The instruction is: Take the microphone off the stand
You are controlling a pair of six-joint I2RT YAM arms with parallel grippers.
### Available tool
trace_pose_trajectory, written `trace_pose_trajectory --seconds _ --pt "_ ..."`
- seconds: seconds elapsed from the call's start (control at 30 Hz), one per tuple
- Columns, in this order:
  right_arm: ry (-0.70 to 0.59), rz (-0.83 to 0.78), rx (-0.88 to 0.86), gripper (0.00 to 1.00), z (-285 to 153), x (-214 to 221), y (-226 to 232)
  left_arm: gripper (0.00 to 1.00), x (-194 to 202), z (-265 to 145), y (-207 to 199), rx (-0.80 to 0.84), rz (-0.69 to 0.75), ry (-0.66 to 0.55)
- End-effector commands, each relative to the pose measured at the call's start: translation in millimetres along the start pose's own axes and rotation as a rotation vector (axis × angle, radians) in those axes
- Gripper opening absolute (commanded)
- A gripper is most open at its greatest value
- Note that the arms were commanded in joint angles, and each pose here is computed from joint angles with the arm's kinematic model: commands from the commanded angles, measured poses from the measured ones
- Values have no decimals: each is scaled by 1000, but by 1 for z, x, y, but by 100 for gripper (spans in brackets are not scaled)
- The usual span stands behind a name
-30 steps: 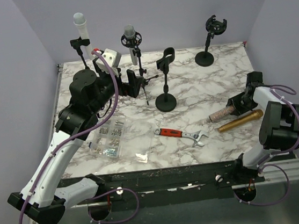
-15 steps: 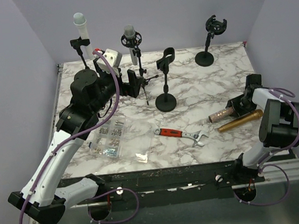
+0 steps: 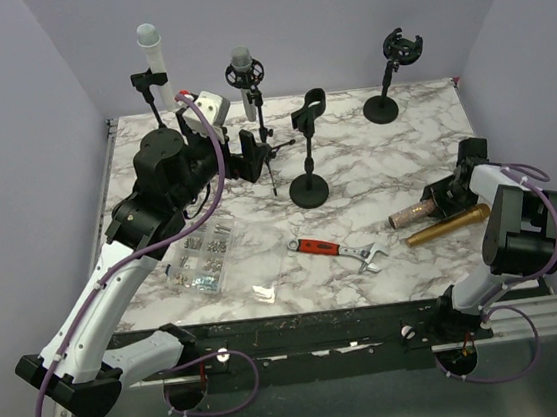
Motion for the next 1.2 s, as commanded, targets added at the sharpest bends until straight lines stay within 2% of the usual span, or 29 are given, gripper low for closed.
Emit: trace_pose_trajectory --seconds 0.0,0.07,0.1,0.37,0.53,0.83,1.17 --pt "-5 -8 39 50 13 4 -13 99 -4 1 -1 -7 14 -20" --pt "-7 -9 38 65 12 4 -13 98 -3 1 -1 -7 14 -18" --pt "-10 -11 35 67 12 3 -13 99 -4 1 -1 -6 15 -19" --pt "-29 -21 11 69 5 0 -8 99 -4 0 -2 -3 18 -20" --pt "-62 -39 -7 74 -4 -7 -4 99 -4 -1 -3 -1 18 -21" --pt "-130 -100 -102 88 -28 -19 14 99 -2 1 -5 5 19 -13" --pt "-179 -164 -222 94 -65 -27 41 99 2 4 -8 16 14 2"
Point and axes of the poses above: each gripper's point midway between its finger pads, its own z axis out along the fingers, its own y axis along the line the jaws close on, x = y × z, the point moved 1 cm from there along -z, back along the fingers, and after that the axes turned 14 degrees about -z, right-handed, at the moved point
